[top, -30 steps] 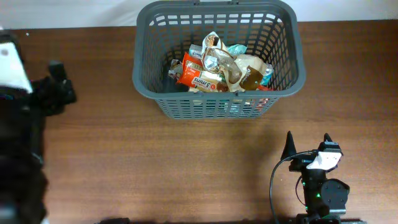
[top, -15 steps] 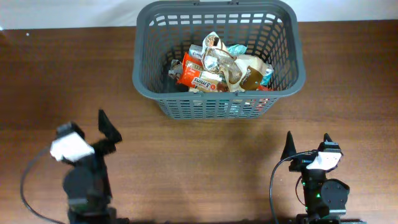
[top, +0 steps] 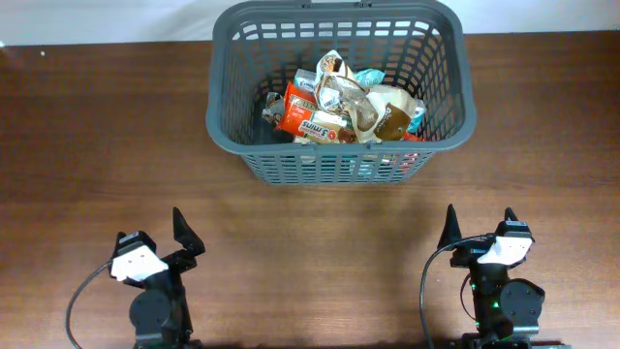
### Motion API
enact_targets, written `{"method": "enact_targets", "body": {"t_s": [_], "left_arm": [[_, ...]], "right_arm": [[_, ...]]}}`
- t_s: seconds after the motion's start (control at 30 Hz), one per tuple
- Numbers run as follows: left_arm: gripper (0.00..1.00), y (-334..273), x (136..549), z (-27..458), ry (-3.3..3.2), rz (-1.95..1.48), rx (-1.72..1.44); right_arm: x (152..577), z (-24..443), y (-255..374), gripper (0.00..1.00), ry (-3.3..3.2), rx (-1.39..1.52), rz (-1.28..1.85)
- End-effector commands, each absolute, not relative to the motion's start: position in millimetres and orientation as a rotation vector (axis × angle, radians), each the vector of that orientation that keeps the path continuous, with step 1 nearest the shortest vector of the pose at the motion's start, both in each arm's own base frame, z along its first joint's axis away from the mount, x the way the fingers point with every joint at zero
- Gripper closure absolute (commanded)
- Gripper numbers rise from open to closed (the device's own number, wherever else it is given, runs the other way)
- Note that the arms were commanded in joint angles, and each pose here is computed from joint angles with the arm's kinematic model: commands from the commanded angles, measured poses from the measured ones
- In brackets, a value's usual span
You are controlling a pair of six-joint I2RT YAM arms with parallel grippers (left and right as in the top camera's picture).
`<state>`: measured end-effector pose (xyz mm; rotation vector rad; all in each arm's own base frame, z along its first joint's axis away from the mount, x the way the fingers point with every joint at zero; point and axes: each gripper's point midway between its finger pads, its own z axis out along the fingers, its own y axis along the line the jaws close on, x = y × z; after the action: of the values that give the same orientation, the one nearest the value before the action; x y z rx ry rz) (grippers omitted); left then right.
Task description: Pack container
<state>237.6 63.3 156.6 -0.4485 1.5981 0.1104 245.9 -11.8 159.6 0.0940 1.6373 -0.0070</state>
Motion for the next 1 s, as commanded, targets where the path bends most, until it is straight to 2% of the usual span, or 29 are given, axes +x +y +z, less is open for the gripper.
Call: {"method": "enact_targets", "body": {"t_s": [0.0,0.97], "left_arm": [[0.01,67.5,235.5,157.9,1.577,0.126,-0.471],[0.01,65.6,235.1,163.1,1.556,0.112,-0.461]], "right_arm": [[245.7,156.9,-11.9,0.01,1.641,0.104,-0.004],[245.7,156.9,-11.9,0.01,1.641,0.104,-0.004]]}}
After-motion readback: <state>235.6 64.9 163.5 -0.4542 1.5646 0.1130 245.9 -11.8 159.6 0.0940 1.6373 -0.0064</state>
